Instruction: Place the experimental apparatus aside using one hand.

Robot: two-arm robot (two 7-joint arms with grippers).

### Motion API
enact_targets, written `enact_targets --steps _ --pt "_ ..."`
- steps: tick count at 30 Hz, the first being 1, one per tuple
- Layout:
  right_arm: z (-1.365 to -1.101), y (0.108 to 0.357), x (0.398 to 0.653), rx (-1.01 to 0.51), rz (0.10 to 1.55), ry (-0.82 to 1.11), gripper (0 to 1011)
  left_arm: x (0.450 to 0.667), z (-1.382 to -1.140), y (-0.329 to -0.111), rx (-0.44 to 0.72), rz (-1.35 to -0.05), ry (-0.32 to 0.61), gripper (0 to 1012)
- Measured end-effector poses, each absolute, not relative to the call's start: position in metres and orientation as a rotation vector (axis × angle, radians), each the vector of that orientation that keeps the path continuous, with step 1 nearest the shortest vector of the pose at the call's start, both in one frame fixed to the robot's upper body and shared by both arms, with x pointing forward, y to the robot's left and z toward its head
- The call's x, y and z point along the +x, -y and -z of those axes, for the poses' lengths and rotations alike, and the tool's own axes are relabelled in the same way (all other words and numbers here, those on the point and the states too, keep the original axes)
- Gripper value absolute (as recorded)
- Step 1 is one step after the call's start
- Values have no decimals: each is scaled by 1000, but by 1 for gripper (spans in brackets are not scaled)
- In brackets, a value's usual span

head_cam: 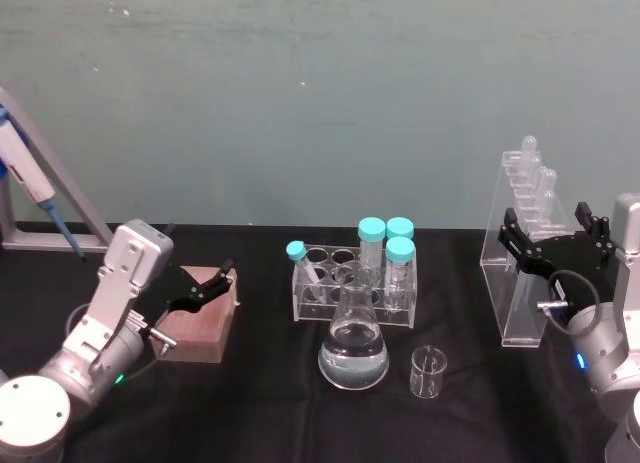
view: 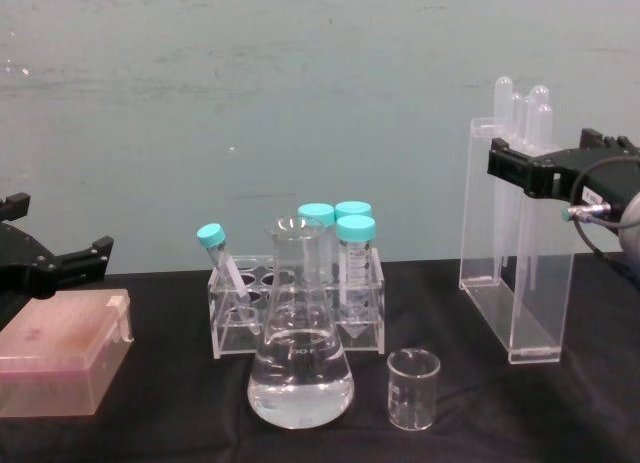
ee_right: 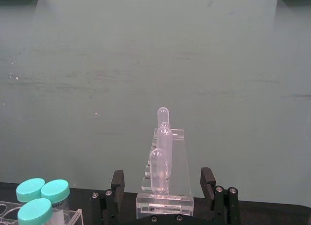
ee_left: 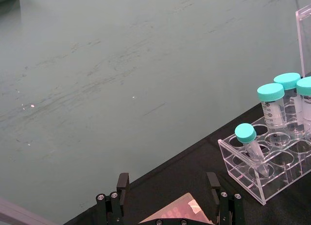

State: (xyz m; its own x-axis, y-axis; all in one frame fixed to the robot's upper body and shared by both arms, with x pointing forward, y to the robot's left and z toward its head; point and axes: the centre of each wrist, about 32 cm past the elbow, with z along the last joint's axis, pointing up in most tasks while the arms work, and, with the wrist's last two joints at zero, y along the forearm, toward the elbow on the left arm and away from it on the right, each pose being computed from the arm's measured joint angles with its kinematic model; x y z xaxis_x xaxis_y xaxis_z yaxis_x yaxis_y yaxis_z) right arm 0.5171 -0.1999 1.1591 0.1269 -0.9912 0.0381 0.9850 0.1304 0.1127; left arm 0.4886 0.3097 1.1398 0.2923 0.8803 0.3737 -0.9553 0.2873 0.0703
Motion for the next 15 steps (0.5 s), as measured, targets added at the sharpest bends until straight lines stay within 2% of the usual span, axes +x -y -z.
enact_targets --steps 15 --pt "-1159 199 523 57 1433 94 1000 489 -1140 -310 304 -1248 285 1000"
